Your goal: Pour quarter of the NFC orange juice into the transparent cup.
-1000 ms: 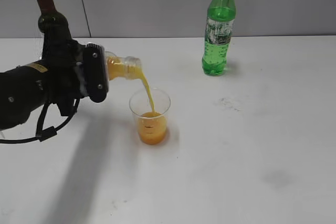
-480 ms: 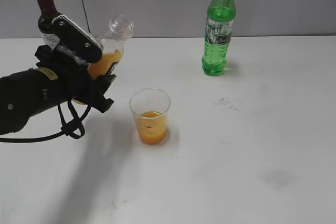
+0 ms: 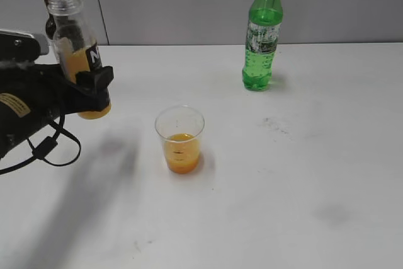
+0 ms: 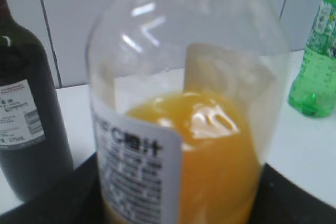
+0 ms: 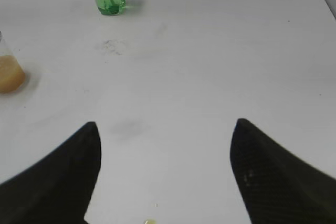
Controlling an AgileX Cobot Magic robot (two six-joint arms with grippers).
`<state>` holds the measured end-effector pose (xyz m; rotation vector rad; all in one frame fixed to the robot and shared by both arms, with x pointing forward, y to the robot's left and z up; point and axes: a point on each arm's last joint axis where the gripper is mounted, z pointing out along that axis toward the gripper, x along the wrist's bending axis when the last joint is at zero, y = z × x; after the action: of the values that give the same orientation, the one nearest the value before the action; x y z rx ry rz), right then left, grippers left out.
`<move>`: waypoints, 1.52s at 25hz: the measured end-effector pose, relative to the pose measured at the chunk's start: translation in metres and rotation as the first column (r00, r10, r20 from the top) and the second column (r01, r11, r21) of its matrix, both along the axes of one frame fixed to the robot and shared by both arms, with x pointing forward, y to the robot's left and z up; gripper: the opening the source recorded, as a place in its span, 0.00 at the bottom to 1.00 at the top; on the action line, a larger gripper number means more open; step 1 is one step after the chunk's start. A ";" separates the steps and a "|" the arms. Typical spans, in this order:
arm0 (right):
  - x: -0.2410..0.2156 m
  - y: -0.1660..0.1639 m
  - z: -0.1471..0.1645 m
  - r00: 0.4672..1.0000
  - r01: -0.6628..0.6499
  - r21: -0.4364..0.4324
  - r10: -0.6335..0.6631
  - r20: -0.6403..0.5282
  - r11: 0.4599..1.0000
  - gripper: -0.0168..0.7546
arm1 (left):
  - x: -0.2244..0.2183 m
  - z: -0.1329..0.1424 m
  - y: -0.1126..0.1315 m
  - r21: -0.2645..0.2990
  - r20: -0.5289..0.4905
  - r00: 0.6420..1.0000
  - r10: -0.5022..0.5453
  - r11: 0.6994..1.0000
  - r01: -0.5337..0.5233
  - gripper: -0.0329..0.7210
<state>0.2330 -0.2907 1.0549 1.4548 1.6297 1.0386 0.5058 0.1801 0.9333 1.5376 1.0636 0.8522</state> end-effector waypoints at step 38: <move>0.000 0.000 0.000 1.000 0.000 -0.001 0.000 0.000 1.000 0.79 | 0.085 -0.082 -0.008 0.003 0.108 0.993 0.049 0.999 -0.050 0.82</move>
<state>0.2330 -0.2907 1.0549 1.4541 1.6301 1.0382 0.5909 0.1720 0.8512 1.4581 1.0252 0.9616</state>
